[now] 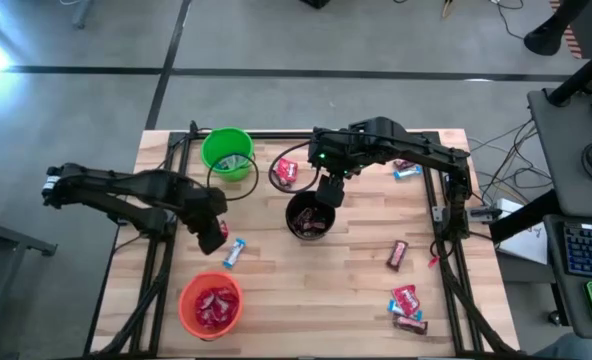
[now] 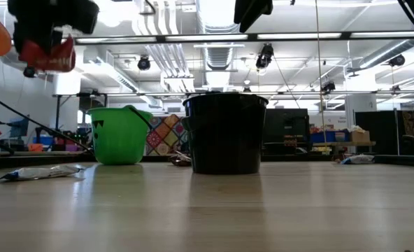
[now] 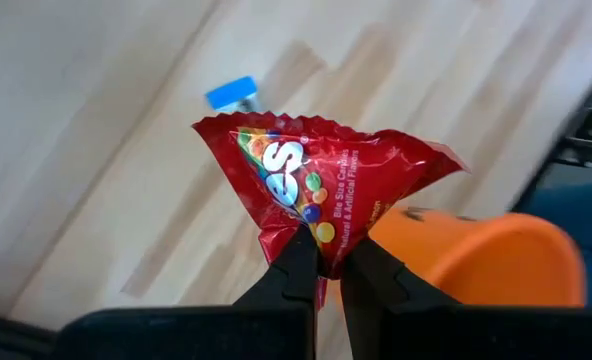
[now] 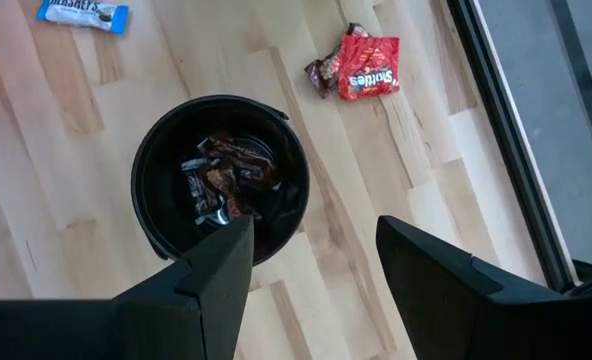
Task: Sort candy
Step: Put the left red candy pack into the orange bucket
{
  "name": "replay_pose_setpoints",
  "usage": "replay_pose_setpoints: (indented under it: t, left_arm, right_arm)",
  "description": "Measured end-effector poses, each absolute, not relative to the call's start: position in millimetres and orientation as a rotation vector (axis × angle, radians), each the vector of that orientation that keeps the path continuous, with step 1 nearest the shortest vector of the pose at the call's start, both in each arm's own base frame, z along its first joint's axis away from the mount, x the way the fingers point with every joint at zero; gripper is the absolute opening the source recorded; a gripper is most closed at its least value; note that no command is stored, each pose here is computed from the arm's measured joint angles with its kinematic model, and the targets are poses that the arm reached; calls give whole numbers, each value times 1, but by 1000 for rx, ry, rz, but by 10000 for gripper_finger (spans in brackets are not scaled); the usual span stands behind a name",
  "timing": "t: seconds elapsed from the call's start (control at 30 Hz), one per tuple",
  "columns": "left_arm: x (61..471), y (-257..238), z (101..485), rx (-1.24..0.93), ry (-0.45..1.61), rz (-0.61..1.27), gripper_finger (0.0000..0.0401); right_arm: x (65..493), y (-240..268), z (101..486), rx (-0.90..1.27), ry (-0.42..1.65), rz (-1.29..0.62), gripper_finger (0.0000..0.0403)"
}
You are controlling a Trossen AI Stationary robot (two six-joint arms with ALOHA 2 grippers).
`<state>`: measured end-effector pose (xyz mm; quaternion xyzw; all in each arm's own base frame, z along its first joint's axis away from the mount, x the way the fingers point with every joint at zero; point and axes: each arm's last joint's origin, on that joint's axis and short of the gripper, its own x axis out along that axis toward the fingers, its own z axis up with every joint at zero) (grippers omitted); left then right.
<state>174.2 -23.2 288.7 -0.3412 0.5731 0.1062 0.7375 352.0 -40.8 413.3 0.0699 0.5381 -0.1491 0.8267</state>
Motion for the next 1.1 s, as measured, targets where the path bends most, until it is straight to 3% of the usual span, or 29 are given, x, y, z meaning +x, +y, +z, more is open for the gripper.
replay_pose_setpoints:
  t: [0.6, 0.9, 1.1]
  left_arm:
    - [167, -55, 304, -744, 1325, -2, 0]
    - [169, -92, 311, -776, 1299, -222, 0]
    - [171, -116, 308, -803, 1316, -257, 0]
  right_arm:
    - [352, -41, 413, 170, 1137, -331, 208]
    - [352, -41, 413, 179, 1134, -338, 208]
    - [352, -41, 413, 184, 1133, -342, 208]
